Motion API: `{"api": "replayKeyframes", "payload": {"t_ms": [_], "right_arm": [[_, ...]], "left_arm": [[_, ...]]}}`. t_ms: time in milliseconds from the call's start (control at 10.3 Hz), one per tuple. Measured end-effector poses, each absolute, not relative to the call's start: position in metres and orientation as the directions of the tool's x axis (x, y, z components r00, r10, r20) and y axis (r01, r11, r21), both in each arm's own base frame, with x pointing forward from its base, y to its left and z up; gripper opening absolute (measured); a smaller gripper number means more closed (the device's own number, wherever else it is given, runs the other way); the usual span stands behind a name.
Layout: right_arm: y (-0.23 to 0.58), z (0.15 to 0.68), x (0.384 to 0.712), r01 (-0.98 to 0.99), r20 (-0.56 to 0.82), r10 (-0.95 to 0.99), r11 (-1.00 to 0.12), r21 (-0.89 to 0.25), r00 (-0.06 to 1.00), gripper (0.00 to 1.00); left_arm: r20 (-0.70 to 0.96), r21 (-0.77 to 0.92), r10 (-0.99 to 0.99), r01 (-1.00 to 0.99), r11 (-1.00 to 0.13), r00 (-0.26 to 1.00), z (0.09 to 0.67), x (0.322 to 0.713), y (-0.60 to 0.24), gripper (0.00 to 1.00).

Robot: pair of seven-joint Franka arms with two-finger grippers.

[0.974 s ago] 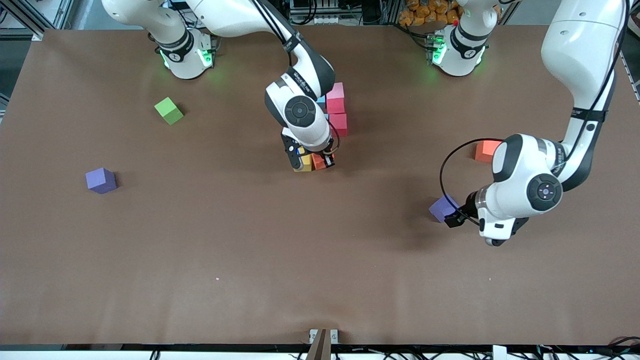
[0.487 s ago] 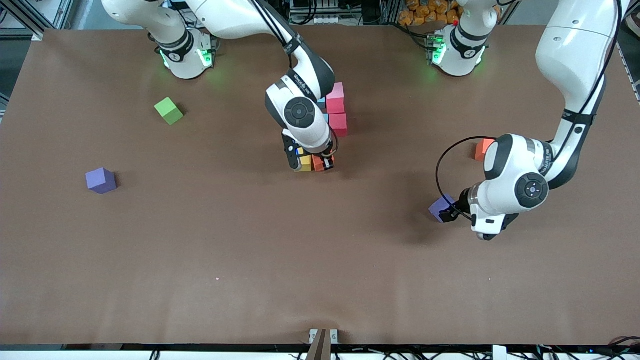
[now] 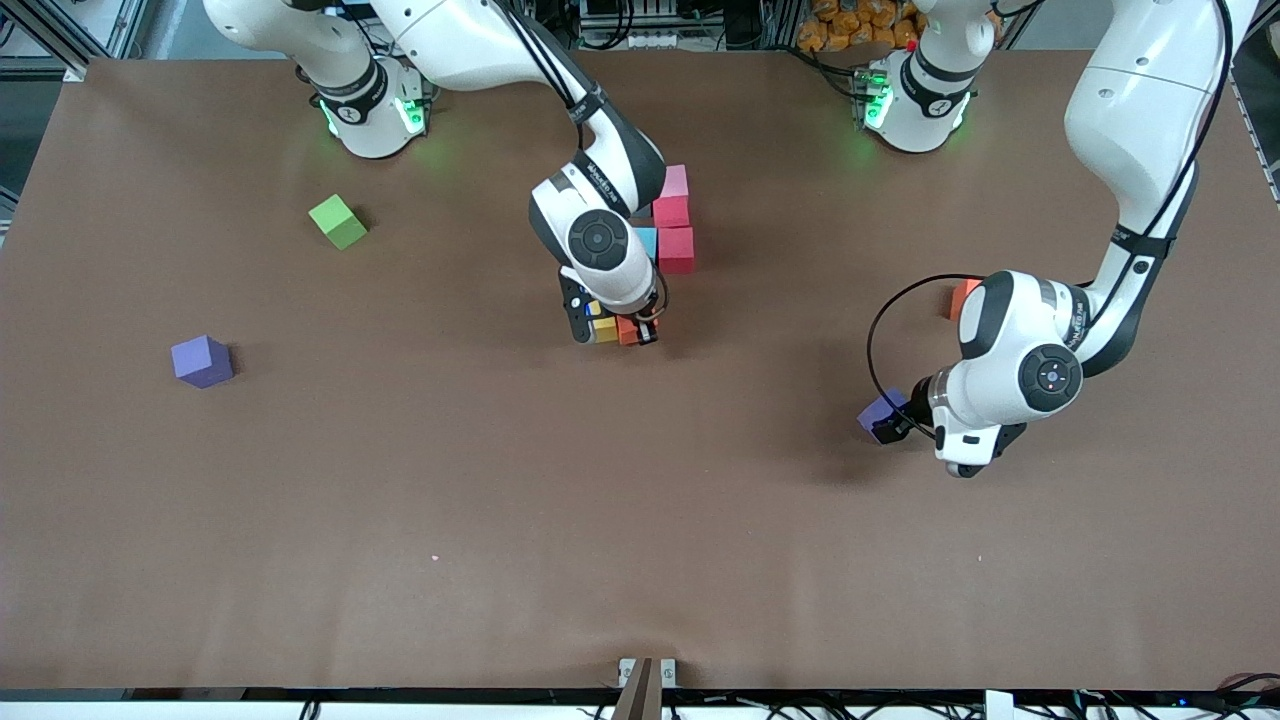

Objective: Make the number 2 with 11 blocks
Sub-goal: 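Grasp the purple block with the left gripper while the right gripper holds orange, then carry the purple block to the cluster with the left gripper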

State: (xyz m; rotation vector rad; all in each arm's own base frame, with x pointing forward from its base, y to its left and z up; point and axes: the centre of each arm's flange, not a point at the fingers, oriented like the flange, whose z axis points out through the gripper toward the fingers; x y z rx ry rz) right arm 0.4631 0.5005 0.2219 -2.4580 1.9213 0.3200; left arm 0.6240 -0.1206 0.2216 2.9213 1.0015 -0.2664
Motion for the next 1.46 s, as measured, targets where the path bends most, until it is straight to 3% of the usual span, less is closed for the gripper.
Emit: {"api": "replayKeyframes", "payload": {"t_ms": [487,779,1071,1461], "right_arm": [[0.498,0.217,0.464,-0.966,-0.167,-0.961,-0.24,0.097,0.222,0.54],[0.499,0.217,0.462,-0.968,-0.169,-0.962,-0.233,0.094,0.215,0.54],[0.499,0.208,0.455,-0.969,-0.167,-0.962,-0.232,0.082,0.216,0.54],[0.498,0.208,0.454,-0.97,-0.167,-0.962,-0.23,0.08,0.214,0.54]], "left_arm": [[-0.184,-0.021,0.609,0.617,-0.787,0.771,0.214,0.623,-0.117,0.98],[-0.186,-0.02,0.608,0.616,-0.787,0.771,0.211,0.624,-0.118,0.59],[-0.181,-0.013,0.608,0.616,-0.787,0.773,0.214,0.626,-0.121,0.53],[-0.15,0.007,0.695,0.704,-0.71,0.703,0.236,0.635,-0.16,0.53]]}}
